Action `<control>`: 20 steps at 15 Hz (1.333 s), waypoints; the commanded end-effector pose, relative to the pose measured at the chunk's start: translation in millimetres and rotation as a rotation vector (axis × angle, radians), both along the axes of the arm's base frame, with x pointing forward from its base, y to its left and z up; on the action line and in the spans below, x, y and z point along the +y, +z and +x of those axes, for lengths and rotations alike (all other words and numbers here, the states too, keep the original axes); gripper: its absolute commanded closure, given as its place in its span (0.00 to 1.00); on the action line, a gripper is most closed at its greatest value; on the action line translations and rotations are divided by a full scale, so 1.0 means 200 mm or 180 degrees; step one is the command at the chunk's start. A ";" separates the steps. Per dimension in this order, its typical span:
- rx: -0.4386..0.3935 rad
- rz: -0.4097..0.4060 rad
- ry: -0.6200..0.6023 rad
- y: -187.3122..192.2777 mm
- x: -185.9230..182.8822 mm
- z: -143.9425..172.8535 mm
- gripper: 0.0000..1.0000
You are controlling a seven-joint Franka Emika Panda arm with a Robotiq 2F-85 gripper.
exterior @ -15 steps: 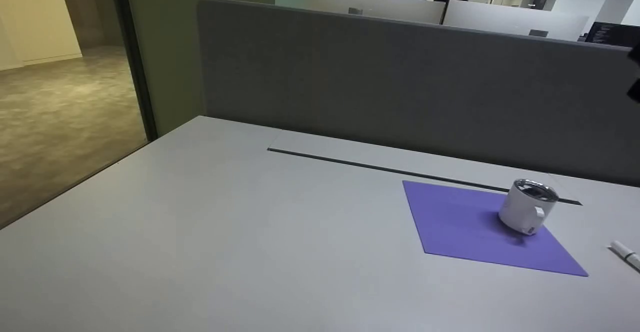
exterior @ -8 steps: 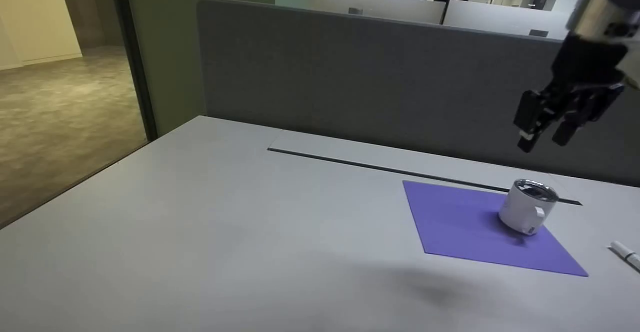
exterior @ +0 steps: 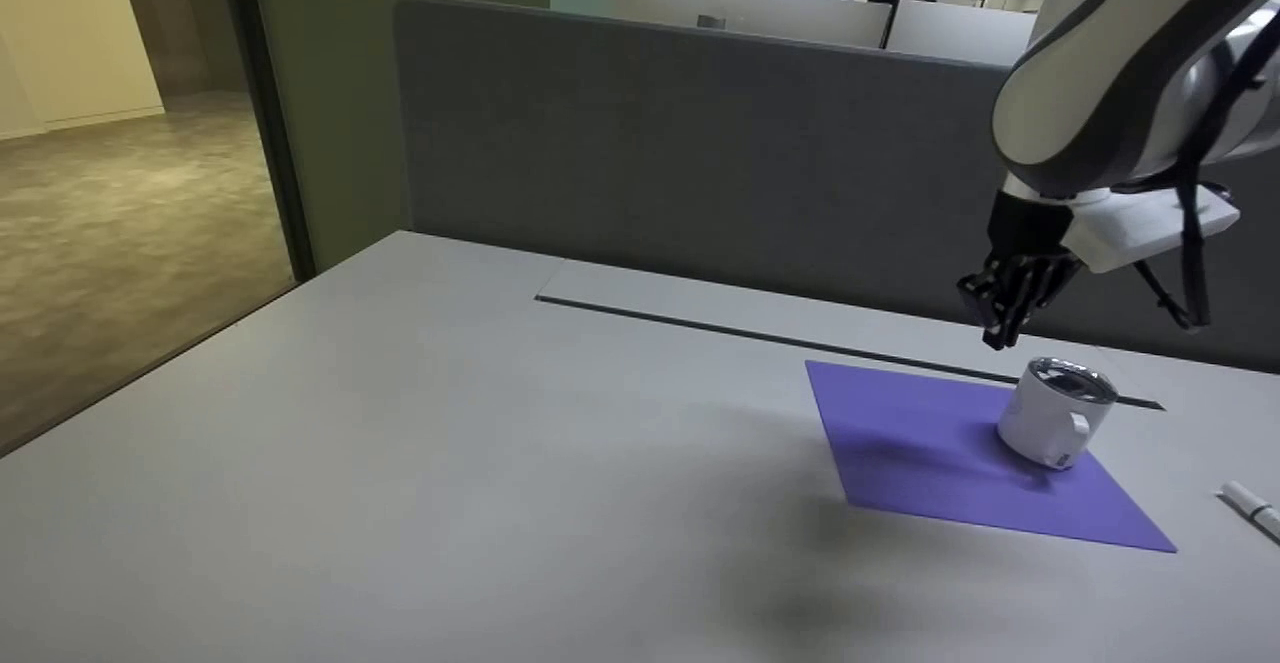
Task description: Open the latch on the top of the thermocup
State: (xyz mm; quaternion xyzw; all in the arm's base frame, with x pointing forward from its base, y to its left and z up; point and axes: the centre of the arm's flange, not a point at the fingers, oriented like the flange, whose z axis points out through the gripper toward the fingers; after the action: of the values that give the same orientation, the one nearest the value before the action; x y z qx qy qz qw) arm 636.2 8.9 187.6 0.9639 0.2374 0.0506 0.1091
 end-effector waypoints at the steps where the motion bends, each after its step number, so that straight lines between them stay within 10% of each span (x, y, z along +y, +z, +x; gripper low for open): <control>1: 0.0062 -0.0049 -0.0039 -0.04 -0.03 0.05 0.91; 20: 0.0086 -0.0097 -0.0059 -0.06 -0.03 0.12 0.99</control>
State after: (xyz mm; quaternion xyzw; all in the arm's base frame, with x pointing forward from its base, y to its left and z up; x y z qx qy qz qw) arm 660.1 2.2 175.3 0.9649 0.2307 0.0330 0.1210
